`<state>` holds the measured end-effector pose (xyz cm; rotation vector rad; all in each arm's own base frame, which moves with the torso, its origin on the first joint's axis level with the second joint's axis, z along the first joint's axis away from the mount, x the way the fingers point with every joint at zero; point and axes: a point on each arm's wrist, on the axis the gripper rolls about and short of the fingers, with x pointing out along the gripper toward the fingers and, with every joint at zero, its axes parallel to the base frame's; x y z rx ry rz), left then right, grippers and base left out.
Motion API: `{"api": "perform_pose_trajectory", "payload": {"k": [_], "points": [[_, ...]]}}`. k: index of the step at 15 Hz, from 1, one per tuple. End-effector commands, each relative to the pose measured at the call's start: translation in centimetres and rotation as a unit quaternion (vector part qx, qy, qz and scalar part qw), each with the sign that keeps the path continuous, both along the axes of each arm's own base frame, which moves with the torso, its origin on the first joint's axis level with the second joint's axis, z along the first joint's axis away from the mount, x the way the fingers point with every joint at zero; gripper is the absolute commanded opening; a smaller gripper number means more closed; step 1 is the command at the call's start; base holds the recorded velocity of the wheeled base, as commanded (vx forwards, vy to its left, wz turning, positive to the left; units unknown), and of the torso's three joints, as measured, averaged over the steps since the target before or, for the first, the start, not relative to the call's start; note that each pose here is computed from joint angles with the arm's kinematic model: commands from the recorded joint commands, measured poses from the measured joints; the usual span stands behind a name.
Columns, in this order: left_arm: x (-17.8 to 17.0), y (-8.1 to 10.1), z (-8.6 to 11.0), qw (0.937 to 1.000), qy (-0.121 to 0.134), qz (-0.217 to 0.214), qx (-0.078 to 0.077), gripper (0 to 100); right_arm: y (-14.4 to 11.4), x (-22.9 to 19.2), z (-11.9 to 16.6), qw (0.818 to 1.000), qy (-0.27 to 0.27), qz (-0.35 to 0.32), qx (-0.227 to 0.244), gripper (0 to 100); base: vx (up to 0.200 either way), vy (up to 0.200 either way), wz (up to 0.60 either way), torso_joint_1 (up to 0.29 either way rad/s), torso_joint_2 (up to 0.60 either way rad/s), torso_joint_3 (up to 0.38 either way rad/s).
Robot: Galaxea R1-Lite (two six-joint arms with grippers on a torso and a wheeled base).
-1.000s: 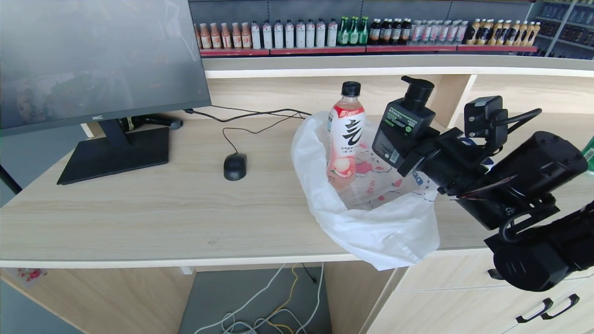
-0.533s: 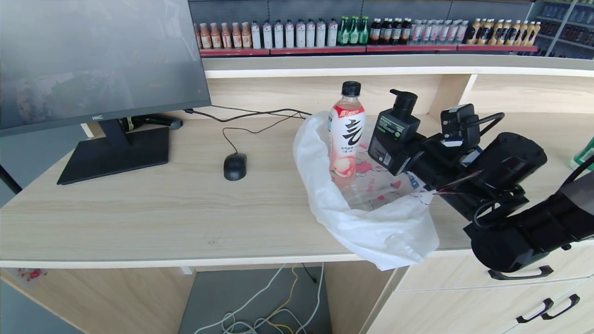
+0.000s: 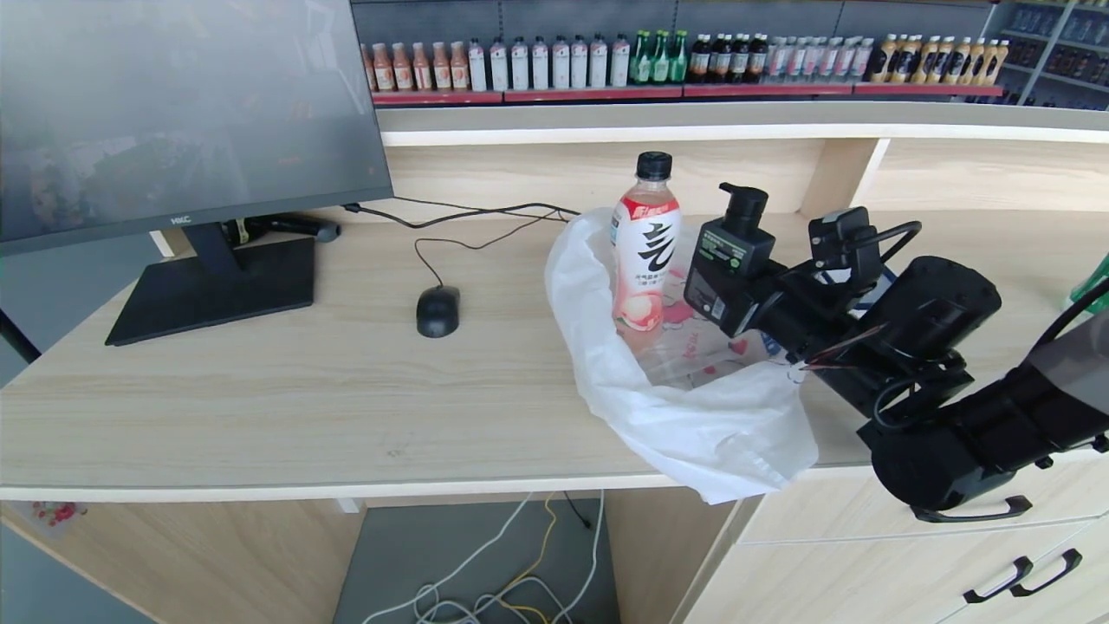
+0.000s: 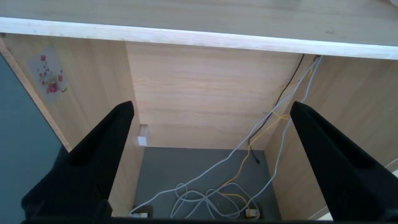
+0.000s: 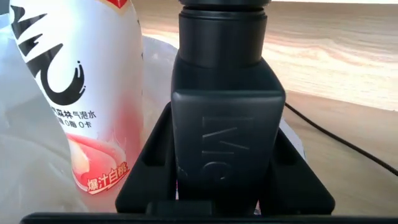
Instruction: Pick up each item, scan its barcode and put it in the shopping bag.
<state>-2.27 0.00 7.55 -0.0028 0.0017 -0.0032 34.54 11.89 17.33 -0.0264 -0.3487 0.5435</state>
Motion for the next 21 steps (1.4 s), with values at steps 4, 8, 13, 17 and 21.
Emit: {"api": "perform_pose_trajectory", "payload": {"k": [4,8,13,17,21], "points": [[0.0,0.0,0.0,1.0,0.0,0.0,0.0,100,0.2,0.3,-1.4,1.0,0.015,-0.001,-0.011,0,0.0,0.0,0.0,0.0,0.0,0.0],[0.0,0.0,0.0,1.0,0.0,0.0,0.0,100,0.2,0.0,-2.7,0.999,0.033,-0.002,-0.024,0,0.0,0.0,0.0,0.0,0.0,0.0],[0.0,0.0,0.0,1.0,0.0,0.0,0.0,100,0.3,0.1,-2.8,0.999,0.033,-0.002,-0.025,0,0.0,0.0,0.0,0.0,0.0,0.0],[0.0,0.0,0.0,1.0,0.0,0.0,0.0,100,0.3,0.0,-3.0,0.999,0.034,-0.001,-0.03,0,0.0,0.0,0.0,0.0,0.0,0.0],[0.0,0.0,0.0,1.0,0.0,0.001,0.0,100,0.2,-0.2,-3.3,0.999,0.042,-0.001,-0.032,0,0.0,0.0,0.0,0.0,0.0,0.0]]}}
